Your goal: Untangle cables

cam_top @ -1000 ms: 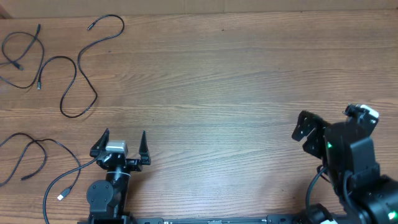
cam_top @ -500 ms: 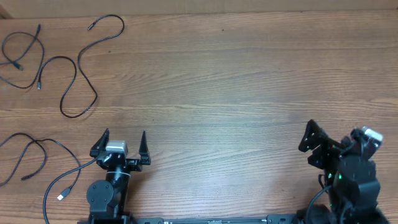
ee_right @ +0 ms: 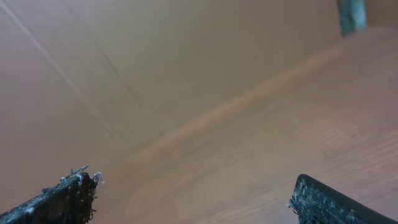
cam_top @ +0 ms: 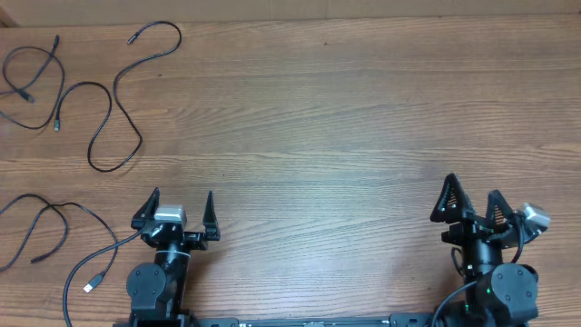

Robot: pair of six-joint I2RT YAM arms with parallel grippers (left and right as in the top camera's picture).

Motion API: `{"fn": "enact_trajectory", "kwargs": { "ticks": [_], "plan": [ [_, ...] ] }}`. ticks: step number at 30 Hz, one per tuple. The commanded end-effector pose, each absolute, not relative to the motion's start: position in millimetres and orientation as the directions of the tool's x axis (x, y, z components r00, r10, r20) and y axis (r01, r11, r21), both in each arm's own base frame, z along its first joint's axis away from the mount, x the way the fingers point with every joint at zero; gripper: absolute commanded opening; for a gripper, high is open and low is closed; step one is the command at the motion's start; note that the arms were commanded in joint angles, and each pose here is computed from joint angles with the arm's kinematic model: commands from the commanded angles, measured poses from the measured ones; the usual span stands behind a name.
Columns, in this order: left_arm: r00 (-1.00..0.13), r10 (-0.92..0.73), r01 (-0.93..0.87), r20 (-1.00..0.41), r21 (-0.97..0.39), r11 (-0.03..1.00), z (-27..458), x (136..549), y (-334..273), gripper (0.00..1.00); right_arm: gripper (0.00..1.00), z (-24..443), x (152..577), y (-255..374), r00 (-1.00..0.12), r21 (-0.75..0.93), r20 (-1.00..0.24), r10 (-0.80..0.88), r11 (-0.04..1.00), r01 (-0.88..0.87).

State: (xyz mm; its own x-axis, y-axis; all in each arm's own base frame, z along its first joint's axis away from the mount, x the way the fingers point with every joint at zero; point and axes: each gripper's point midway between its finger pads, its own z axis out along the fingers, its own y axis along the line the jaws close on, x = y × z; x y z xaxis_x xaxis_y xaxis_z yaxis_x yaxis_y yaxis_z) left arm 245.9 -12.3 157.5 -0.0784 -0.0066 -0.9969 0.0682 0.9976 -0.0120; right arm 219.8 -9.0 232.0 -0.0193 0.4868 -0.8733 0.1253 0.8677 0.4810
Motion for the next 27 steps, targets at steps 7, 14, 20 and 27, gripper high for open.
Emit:
{"fn": "enact_trajectory", "kwargs": {
  "ticks": [7, 14, 20, 27],
  "plan": [
    [-0.074, -0.007, 0.052, -0.997, -0.011, 0.999, 156.5, 246.0, -9.1, 1.00, 1.00, 223.6, 233.4, -7.7, 0.095, 0.468, -0.882, 0.461, 0.882, 0.060],
    [-0.074, -0.007, 0.052, -0.997, -0.011, 0.999, 156.5, 246.0, -9.1, 1.00, 1.00, 201.2, 239.3, -14.7, 0.085, 0.448, -0.893, 0.441, 0.888, 0.102],
    [-0.074, -0.007, 0.052, -0.997, -0.011, 0.999, 156.5, 246.0, -9.1, 1.00, 1.00, 183.2, 242.7, -23.9, 0.076, 0.443, -0.896, 0.437, 0.886, 0.138],
    [-0.074, -0.007, 0.052, -0.997, -0.011, 0.999, 156.5, 246.0, -9.1, 1.00, 1.00, 175.7, 243.4, -31.5, 0.084, 0.442, -0.897, 0.434, 0.881, 0.169]
  ]
}}
